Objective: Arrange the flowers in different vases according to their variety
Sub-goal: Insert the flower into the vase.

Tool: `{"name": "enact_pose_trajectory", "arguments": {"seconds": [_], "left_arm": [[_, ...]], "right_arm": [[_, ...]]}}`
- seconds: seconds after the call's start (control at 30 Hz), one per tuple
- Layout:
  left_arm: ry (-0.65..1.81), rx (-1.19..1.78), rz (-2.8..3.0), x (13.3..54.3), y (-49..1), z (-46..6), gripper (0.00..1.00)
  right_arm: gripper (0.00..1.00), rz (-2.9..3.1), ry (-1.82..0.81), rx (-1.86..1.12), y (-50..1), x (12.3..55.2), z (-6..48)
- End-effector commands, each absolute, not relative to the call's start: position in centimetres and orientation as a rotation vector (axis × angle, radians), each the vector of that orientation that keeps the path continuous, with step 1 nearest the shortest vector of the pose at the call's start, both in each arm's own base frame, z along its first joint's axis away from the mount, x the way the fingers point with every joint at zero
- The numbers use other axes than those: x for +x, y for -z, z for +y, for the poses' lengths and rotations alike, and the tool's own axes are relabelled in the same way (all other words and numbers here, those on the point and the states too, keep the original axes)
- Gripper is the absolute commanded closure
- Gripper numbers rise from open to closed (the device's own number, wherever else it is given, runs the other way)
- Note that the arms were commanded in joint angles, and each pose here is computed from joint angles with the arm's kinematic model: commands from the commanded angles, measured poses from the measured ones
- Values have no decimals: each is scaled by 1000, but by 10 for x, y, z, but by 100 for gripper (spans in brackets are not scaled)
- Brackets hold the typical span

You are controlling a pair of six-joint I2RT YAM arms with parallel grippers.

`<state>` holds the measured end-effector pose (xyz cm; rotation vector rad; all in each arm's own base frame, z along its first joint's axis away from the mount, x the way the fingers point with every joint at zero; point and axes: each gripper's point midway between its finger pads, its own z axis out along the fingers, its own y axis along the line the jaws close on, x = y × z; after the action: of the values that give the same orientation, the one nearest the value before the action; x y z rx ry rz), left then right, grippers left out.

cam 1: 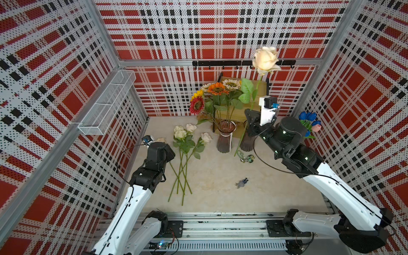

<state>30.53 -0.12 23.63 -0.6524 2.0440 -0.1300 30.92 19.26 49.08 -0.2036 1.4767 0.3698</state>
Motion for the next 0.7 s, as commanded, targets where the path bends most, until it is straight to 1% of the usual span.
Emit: {"name": "enact_pose_trajectory", "arguments": {"seconds": [0.0, 0.1, 0.2, 0.57, 0.67], "left_arm": [[199, -636, 2162, 308, -212, -9, 34], [204, -663, 2206, 313, -199, -1, 34], [198, -682, 2236, 318, -189, 7, 34], [173, -733, 2319, 319, -157, 25, 34], [174, -741, 2327, 320, -152, 27, 34]], "right_arm": [[100, 1316, -195, -1, -517, 316, 130], [100, 1272, -144, 40, -528, 324, 109], [100, 1245, -129, 31, -535, 334, 107], [100, 1188, -132, 38, -526, 377, 99], [100, 1213, -147, 49, -514, 397, 97]]}}
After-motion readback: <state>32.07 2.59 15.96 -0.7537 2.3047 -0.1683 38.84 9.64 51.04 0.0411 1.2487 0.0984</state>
